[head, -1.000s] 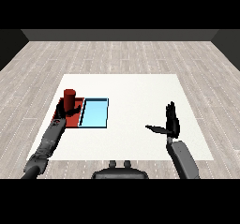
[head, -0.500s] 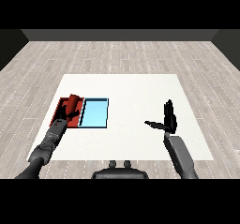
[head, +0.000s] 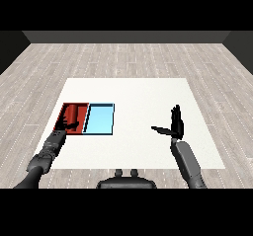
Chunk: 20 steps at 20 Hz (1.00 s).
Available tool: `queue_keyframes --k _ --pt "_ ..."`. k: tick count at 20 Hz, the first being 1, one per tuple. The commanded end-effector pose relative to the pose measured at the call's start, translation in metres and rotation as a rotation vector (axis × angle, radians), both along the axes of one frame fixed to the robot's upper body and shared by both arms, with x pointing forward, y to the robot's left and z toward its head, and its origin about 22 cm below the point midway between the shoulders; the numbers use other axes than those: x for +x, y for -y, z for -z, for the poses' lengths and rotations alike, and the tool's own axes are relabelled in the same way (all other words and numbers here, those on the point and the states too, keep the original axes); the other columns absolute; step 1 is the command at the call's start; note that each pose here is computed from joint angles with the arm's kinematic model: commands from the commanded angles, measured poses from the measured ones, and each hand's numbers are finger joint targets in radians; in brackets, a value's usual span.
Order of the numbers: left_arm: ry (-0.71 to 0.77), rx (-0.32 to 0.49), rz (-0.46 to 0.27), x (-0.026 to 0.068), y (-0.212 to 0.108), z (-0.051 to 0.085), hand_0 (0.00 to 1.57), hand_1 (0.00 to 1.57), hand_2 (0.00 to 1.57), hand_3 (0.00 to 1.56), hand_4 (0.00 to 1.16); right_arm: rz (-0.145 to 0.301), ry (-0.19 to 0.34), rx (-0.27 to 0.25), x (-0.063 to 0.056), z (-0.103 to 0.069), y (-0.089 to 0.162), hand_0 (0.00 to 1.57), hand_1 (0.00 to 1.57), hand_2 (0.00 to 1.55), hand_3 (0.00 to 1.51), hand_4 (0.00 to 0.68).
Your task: Pick the red can and put it in the red box
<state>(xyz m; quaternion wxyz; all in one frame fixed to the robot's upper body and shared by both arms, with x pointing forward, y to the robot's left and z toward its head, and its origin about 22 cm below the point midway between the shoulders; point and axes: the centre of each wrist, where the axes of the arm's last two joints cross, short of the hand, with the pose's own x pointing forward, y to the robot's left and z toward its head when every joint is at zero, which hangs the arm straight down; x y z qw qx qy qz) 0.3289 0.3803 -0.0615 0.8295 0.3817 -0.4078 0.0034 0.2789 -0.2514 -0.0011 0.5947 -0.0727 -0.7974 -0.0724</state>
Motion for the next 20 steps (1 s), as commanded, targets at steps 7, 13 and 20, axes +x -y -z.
queue_keyframes --k 7,13,20 --pt "-0.003 0.037 0.034 0.0027 -0.012 -0.011 0.00 0.00 0.00 0.00 0.00 0.003 0.028 0.011 -0.016 -0.012 0.014 0.00 0.00 0.00 0.00 0.000" --pt "0.409 -0.052 0.113 0.0271 -0.011 -0.043 1.16 1.16 1.13 0.00 0.00 -0.064 0.073 0.013 -0.009 -0.016 0.002 0.00 0.00 0.00 0.00 0.000" --pt "0.737 -0.261 0.365 0.0334 0.037 -0.034 0.00 0.00 0.00 0.00 0.00 -0.117 0.088 0.031 -0.012 -0.006 -0.001 0.00 0.00 0.00 0.00 0.000"
